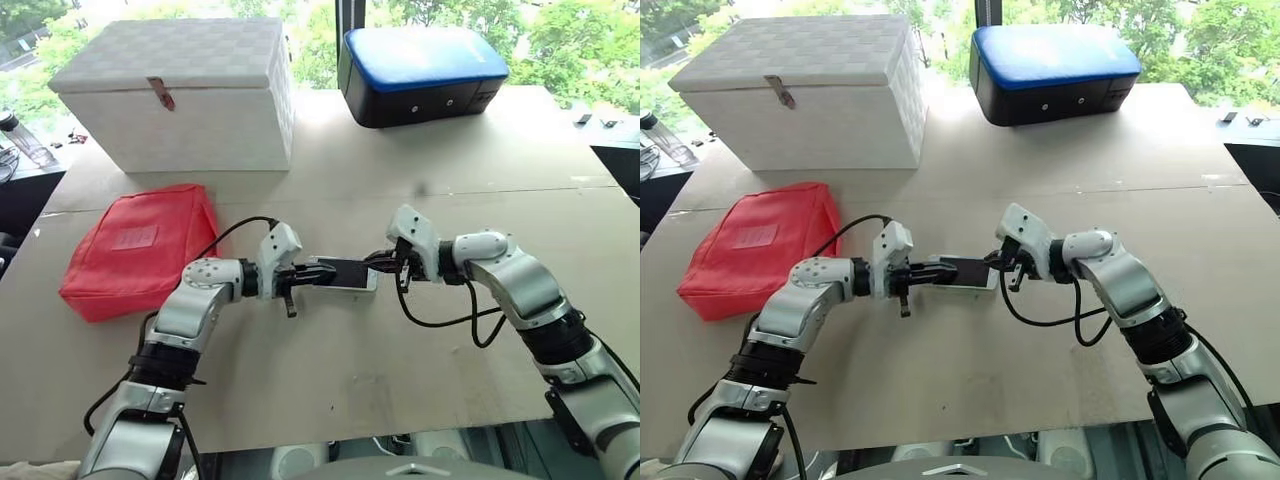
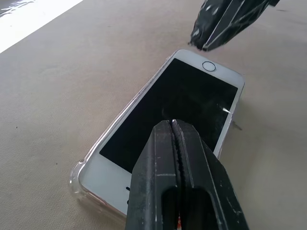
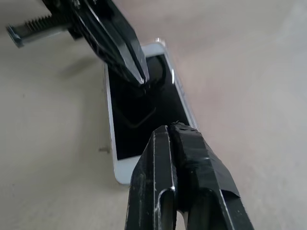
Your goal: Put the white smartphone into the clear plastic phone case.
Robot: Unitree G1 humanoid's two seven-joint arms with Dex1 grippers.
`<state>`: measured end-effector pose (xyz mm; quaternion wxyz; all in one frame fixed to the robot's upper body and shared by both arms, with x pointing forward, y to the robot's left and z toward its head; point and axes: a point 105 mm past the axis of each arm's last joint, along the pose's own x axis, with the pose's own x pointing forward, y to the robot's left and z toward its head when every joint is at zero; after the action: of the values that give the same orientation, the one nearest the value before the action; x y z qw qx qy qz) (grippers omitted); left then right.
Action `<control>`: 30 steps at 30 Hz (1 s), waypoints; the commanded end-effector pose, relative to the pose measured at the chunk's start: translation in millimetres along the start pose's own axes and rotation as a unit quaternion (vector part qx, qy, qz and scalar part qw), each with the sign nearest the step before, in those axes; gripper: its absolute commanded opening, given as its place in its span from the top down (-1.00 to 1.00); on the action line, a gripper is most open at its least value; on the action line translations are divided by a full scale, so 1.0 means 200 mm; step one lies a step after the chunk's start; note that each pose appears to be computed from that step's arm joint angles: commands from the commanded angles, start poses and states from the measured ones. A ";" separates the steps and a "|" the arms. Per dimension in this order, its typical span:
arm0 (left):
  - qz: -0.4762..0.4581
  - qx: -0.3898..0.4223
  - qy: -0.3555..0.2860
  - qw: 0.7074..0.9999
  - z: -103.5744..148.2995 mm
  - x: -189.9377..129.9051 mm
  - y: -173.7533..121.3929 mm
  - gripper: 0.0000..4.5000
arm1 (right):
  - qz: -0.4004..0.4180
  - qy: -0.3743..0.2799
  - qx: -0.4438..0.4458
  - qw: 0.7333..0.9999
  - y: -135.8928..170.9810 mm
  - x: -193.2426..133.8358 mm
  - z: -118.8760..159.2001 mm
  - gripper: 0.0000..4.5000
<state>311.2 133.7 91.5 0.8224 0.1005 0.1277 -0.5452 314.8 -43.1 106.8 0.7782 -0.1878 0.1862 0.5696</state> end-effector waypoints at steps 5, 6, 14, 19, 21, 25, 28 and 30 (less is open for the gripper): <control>0.006 -0.002 0.017 1.000 -0.05 0.01 -0.03 0.98 | 0.030 0.136 0.072 0.988 -0.01 0.09 -0.37 1.00; 0.006 -0.003 0.017 1.000 -0.05 0.01 -0.04 0.98 | 0.035 0.144 0.071 0.986 -0.01 0.10 -0.39 1.00; 0.011 -0.006 0.017 1.000 -0.05 0.01 -0.05 0.98 | 0.068 0.205 0.063 0.974 0.03 0.17 -0.55 1.00; 0.014 -0.009 0.017 1.000 -0.05 0.01 -0.05 0.98 | 0.049 0.092 0.057 0.993 -0.03 0.15 -0.36 1.00; 0.016 -0.010 0.018 1.000 -0.05 0.01 -0.04 0.98 | 0.049 -0.004 0.048 0.998 -0.05 0.10 -0.17 1.00; 0.019 -0.011 0.018 1.000 -0.06 0.00 -0.04 0.98 | 0.053 -0.117 0.038 0.991 -0.05 -0.04 0.08 1.00; 0.018 -0.012 0.018 1.000 -0.05 0.00 -0.03 0.98 | 0.059 -0.126 0.015 0.990 -0.02 -0.12 0.16 1.00; 0.017 -0.012 0.018 1.000 -0.05 0.01 -0.03 0.98 | 0.063 -0.119 0.003 0.991 0.00 -0.15 0.18 1.00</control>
<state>305.2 133.0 83.2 0.8317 0.0976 0.1397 -0.5284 315.2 -52.1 132.3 0.7664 -0.0973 0.1332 0.6208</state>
